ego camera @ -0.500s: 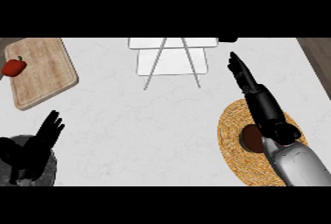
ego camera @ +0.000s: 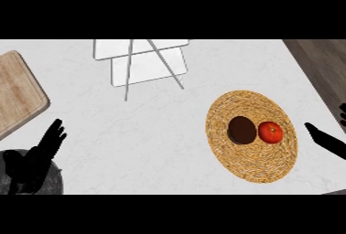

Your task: Pick the tomato from the placemat and place it in the tiered shelf

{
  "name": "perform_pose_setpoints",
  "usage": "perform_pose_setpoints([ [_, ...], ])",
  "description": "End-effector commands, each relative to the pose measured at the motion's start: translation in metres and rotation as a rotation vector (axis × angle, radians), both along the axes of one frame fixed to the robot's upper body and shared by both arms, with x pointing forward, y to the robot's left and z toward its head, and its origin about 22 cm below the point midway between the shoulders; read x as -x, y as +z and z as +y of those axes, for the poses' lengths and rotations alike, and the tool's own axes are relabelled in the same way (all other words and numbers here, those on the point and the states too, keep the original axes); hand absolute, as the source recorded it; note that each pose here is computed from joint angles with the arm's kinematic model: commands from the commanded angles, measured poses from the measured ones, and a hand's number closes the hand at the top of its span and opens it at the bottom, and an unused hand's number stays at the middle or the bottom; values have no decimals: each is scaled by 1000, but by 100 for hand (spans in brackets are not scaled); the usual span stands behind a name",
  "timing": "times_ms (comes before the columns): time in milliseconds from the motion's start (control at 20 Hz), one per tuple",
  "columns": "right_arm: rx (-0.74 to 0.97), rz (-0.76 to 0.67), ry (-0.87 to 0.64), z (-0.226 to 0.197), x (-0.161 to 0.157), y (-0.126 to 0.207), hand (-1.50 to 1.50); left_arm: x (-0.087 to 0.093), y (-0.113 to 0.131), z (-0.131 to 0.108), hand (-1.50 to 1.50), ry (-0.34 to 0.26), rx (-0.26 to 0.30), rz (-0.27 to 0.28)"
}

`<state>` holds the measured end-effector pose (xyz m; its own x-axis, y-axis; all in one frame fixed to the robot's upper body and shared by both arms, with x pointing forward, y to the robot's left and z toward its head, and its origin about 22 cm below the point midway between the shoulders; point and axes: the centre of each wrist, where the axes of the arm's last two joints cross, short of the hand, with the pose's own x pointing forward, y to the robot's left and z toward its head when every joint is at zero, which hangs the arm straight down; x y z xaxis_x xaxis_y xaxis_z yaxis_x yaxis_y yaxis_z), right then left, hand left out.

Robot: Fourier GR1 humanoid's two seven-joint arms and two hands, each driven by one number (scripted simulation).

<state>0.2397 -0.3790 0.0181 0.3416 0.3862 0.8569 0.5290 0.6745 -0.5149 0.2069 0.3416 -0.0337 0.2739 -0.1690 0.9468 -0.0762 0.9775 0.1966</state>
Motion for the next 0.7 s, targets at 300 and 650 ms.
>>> perform_pose_setpoints([
  [300, -92, -137, -197, -5, 106, -8, -150, -24, -5, -58, 0, -208, -29, 15],
  [650, -134, 133, -15, 21, 91, 64, -150, -28, 2, -74, 0, -209, -56, 6],
])
